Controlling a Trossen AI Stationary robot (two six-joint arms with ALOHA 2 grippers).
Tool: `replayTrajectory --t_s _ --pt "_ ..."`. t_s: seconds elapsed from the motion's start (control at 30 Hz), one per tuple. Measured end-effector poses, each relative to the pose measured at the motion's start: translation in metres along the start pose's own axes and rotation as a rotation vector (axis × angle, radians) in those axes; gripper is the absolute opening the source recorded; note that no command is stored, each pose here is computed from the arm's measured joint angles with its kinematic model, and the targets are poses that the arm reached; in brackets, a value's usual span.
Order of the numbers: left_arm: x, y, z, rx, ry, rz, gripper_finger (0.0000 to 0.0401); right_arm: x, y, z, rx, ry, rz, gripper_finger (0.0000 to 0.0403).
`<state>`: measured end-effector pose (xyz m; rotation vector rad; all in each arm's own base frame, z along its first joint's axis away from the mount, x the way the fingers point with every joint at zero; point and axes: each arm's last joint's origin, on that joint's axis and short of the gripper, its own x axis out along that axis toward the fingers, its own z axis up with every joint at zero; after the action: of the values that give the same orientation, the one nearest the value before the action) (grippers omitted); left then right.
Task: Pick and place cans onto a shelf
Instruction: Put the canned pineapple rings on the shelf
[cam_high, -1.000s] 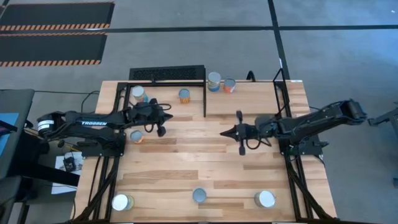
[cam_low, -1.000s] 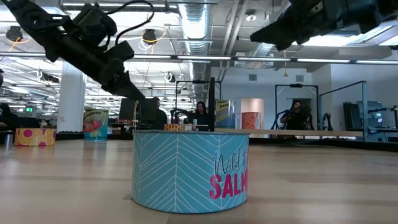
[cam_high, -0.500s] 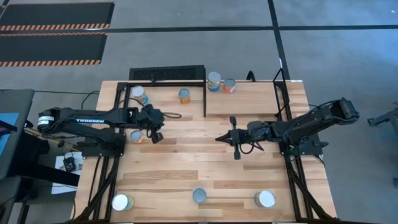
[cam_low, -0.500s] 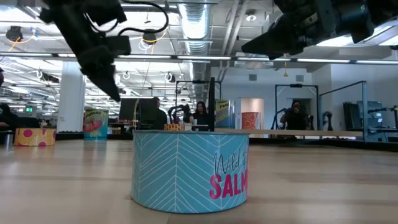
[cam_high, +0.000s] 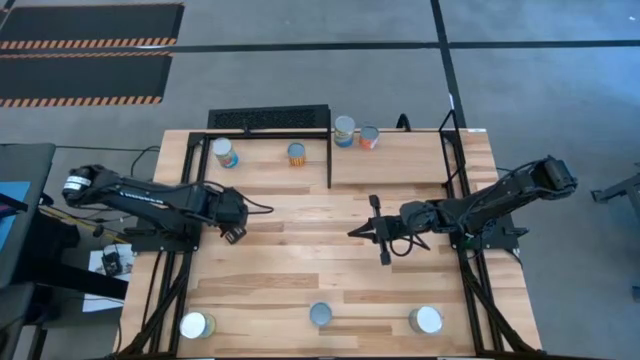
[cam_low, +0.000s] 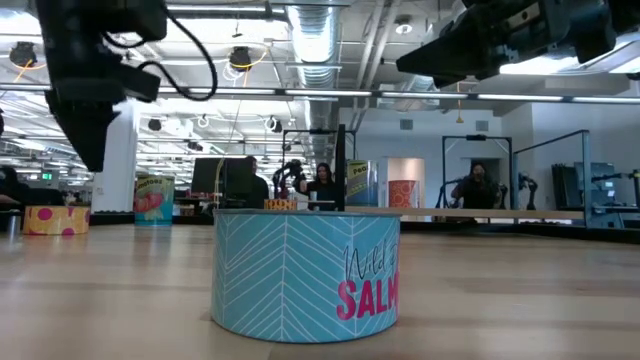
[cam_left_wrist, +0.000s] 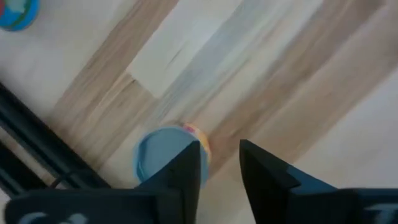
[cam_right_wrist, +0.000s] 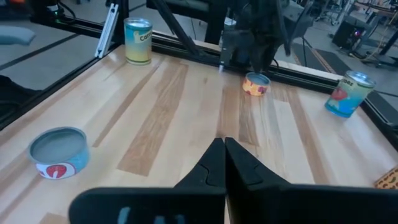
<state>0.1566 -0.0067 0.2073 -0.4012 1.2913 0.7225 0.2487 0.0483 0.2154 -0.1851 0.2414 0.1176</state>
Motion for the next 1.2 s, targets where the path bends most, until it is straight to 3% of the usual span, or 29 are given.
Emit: replayTrajectory --t_s 0.17,0.37,0.53,0.63,0.73,0.9,1.2 --pt "0.016 0.004 -0.007 -0.027 0.016 0.073 0.0134 0.000 0.000 0.000 -0.003 0.004 -0.001 0.0010" --pt "0.034 0.001 -0.013 -0.029 0.042 0.003 0.0149 0.000 0.000 0.000 0.000 0.003 -0.002 0.0009" --pt "0.048 0.006 -0.023 -0.041 0.069 0.034 0.0149 0.000 0.000 0.000 0.007 0.002 -0.003 0.0010" --pt "0.052 0.007 -0.026 -0.029 0.078 0.041 0.0139 0.000 0.000 0.000 0.009 0.002 -0.003 0.0010" --pt "0.053 0.005 -0.026 0.030 0.069 0.015 0.0103 0.000 0.000 0.000 0.009 -0.001 -0.004 0.0009" --pt "0.052 -0.007 -0.016 0.126 -0.051 -0.100 0.0015 0.000 0.000 0.000 0.024 0.000 -0.009 0.0009" --pt "0.023 -0.042 0.030 0.260 -0.492 -0.424 0.0004 0.000 0.000 0.000 0.036 0.000 -0.010 0.0008"
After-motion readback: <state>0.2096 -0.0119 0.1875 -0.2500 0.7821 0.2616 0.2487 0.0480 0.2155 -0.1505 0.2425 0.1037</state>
